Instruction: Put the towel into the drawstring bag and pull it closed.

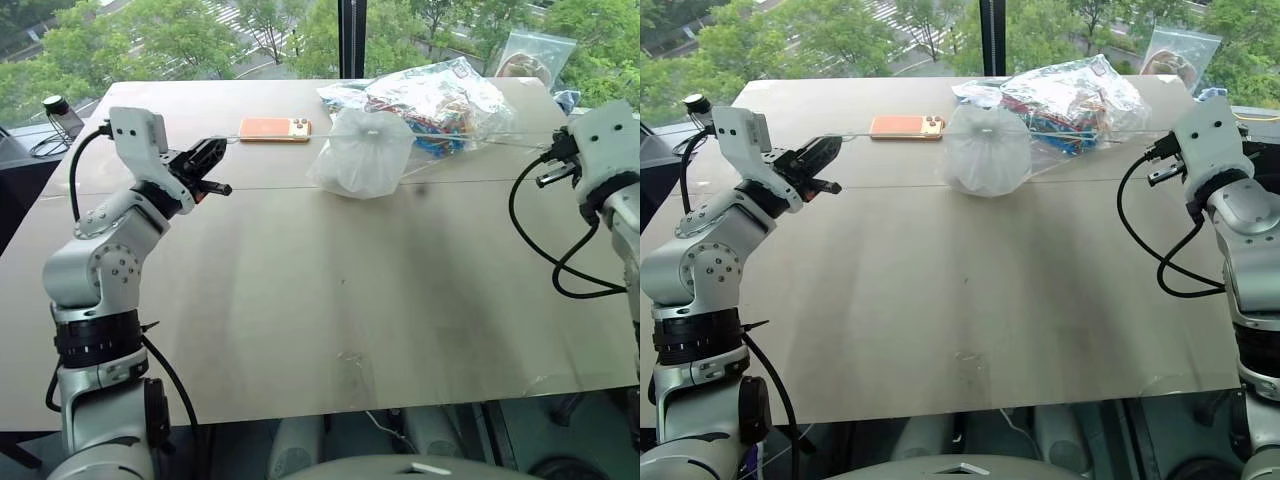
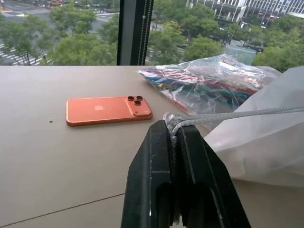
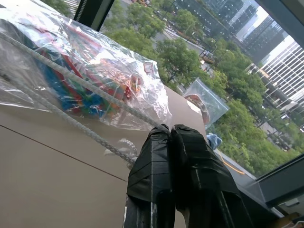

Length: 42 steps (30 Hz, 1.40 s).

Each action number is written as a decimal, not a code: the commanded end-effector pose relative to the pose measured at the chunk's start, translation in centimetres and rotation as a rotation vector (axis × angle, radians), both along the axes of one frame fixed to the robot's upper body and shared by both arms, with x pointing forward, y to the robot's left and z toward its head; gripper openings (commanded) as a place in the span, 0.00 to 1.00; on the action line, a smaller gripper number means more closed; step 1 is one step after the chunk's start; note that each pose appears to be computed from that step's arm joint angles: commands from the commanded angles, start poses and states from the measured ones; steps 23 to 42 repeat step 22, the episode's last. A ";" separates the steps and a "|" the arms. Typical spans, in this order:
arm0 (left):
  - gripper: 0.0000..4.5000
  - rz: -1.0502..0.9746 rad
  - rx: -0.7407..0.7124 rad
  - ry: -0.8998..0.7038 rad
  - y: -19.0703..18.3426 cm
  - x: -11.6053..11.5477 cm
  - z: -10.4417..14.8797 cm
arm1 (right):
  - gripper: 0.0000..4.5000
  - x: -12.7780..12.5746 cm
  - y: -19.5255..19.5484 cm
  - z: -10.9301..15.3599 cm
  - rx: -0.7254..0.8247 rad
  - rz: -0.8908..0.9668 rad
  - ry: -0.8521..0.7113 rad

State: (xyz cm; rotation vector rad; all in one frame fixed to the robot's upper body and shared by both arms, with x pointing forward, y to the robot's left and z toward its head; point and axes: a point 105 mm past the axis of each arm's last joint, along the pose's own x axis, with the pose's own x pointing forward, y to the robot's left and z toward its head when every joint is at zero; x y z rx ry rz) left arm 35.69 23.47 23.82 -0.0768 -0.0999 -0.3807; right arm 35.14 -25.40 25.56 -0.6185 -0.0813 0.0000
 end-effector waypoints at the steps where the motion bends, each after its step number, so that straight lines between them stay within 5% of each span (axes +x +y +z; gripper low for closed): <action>1: 0.00 -0.070 0.040 -0.006 -0.8 -1.8 -0.5 | 0.01 -1.7 1.6 -0.8 0.070 0.188 0.074; 4: 0.00 -0.249 0.083 0.040 -3.9 -4.2 -2.9 | 0.01 -3.0 4.3 -3.3 0.133 0.344 0.162; 5: 0.07 -0.281 0.087 0.054 -4.4 -4.8 -3.6 | 0.07 -3.2 4.5 -4.1 0.130 0.360 0.187; 15: 0.99 -0.327 0.179 0.274 -1.6 -10.6 -11.2 | 1.00 -11.2 4.2 -12.3 0.180 0.578 0.534; 21: 0.99 -0.237 0.199 0.325 1.3 -13.3 -12.5 | 1.00 -14.2 1.1 -13.9 0.176 0.497 0.543; 42: 0.99 -0.222 0.200 0.321 1.5 -13.4 -12.5 | 1.00 -14.3 0.9 -14.0 0.184 0.488 0.530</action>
